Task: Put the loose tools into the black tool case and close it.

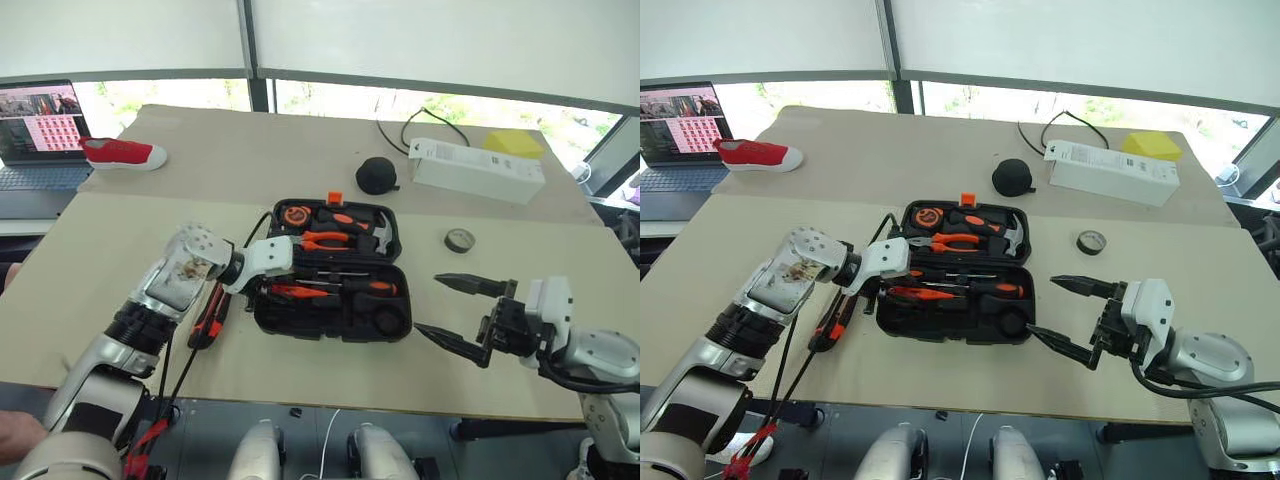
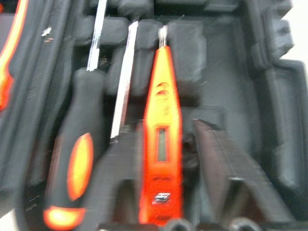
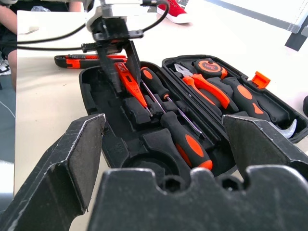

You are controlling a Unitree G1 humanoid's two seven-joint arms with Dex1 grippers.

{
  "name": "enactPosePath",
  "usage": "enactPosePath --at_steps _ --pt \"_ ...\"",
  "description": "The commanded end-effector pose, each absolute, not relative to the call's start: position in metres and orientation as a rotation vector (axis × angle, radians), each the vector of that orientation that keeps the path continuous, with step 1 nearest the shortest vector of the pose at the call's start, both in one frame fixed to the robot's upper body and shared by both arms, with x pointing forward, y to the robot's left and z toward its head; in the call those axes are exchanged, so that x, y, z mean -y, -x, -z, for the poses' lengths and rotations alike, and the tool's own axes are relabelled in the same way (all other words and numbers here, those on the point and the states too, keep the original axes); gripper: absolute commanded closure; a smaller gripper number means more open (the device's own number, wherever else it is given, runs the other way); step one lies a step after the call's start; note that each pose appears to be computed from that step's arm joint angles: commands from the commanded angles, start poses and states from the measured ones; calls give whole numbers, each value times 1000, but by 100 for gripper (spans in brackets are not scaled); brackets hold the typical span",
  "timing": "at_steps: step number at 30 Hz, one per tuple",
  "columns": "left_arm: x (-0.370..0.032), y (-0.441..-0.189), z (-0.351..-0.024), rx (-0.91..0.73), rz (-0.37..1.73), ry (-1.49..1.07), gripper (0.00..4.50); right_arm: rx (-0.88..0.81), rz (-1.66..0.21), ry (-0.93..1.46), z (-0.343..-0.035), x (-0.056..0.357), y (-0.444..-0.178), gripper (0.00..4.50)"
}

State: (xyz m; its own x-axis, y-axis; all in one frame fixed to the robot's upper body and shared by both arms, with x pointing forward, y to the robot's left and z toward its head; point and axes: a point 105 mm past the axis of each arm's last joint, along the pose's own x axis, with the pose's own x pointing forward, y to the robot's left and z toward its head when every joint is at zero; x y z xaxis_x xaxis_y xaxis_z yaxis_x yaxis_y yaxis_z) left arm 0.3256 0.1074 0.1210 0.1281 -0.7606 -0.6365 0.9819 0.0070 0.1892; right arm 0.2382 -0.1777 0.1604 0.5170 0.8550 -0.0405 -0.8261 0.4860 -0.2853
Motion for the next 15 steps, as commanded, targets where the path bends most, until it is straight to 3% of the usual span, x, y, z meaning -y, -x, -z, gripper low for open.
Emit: enactPosePath --at_steps 1,4,8,12,15 --pt "-108 -328 -161 -176 1440 -669 133 136 -1039 286 -166 175 -237 0" --pt "-112 -326 -180 -78 1453 -637 133 130 -1044 280 -165 175 -237 0" --pt "-118 -332 -179 -63 1411 -643 133 129 -1045 278 -164 174 -239 0" --pt "-118 -337 -164 -76 1392 -579 237 135 -1046 273 -165 171 -240 0" --pt "-119 -336 -146 -116 1395 -532 355 141 -1044 272 -166 170 -241 0"
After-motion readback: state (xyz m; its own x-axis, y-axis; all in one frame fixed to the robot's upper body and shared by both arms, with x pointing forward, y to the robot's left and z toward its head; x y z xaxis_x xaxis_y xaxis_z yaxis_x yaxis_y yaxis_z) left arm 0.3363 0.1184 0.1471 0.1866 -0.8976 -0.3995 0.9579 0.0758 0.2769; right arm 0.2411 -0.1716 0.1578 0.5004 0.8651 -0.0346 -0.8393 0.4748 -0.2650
